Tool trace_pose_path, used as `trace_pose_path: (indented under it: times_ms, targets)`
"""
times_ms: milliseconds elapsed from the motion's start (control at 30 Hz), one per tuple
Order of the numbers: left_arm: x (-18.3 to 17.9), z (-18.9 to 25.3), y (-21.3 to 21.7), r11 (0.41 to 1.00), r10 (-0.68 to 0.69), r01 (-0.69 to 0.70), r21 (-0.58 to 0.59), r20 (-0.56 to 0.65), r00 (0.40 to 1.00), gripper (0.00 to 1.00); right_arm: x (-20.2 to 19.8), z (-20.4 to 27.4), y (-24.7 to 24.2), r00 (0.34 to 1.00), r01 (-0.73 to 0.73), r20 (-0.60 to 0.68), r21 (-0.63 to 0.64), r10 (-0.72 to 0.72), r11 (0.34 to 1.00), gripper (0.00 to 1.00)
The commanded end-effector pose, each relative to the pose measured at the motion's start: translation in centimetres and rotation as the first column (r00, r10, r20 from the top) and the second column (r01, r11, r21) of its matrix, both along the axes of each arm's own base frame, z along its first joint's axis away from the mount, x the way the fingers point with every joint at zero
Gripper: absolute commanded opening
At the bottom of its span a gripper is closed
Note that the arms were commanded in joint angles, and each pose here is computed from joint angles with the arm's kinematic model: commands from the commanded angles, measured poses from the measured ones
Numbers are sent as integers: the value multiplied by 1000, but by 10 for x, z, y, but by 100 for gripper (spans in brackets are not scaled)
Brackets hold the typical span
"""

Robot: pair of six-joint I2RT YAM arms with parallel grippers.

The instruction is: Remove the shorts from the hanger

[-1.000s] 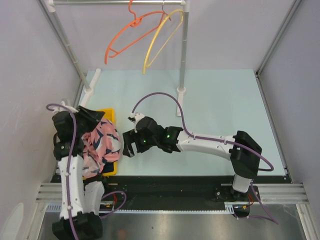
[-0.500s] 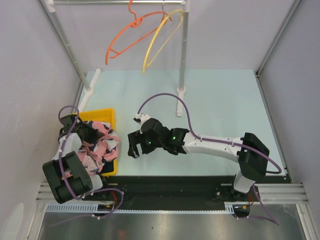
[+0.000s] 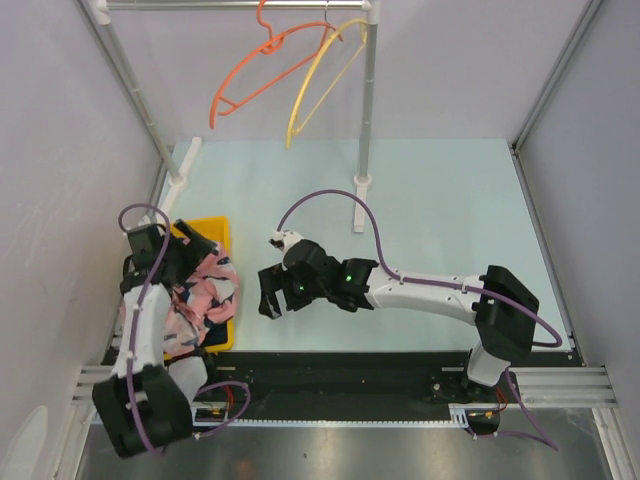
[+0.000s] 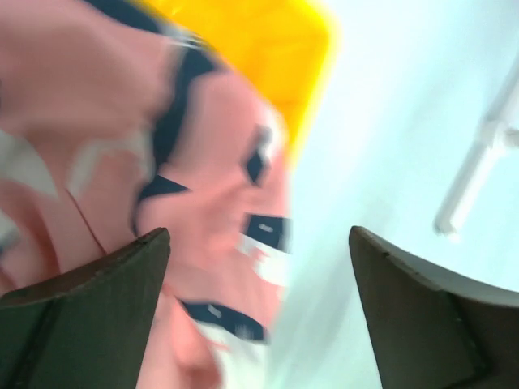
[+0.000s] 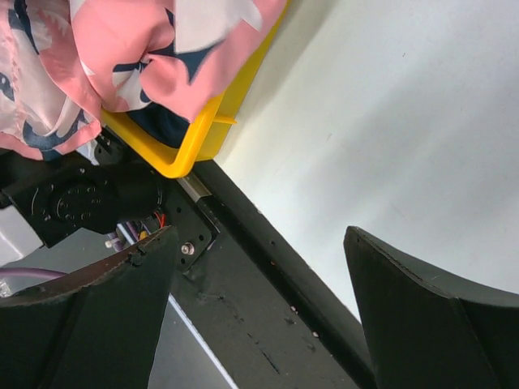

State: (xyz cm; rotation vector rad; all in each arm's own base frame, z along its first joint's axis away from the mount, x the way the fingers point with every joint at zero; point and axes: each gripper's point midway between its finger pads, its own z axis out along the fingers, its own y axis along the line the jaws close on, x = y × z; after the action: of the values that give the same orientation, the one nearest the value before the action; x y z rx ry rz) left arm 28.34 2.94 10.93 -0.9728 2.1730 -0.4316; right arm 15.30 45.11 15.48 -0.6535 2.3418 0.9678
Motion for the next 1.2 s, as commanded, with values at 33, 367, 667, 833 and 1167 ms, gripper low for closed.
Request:
trace_pose_path:
  times_ms: [33,367,667,833,1167]
  targets:
    - [3,86,-23,983,-54,14,184,213,976,100,8,33,-2,999,21,28,79,-23,997,88]
    - [-20,125,-141,944,-324,285,164,326,888,100,45,36,-46,966,256,33,21,-257,966,94]
    - [-63,101,-258,768,-639,607,204,288,713,100,81,26,-179,791,611,-54,48,-609,790,100]
    - [-101,85,-303,625,-765,759,182,339,548,100,62,26,-239,708,706,-109,146,-698,693,100]
    - [-197,83,-319,318,-767,945,71,605,212,100,3,3,-267,743,664,-289,435,-604,608,100]
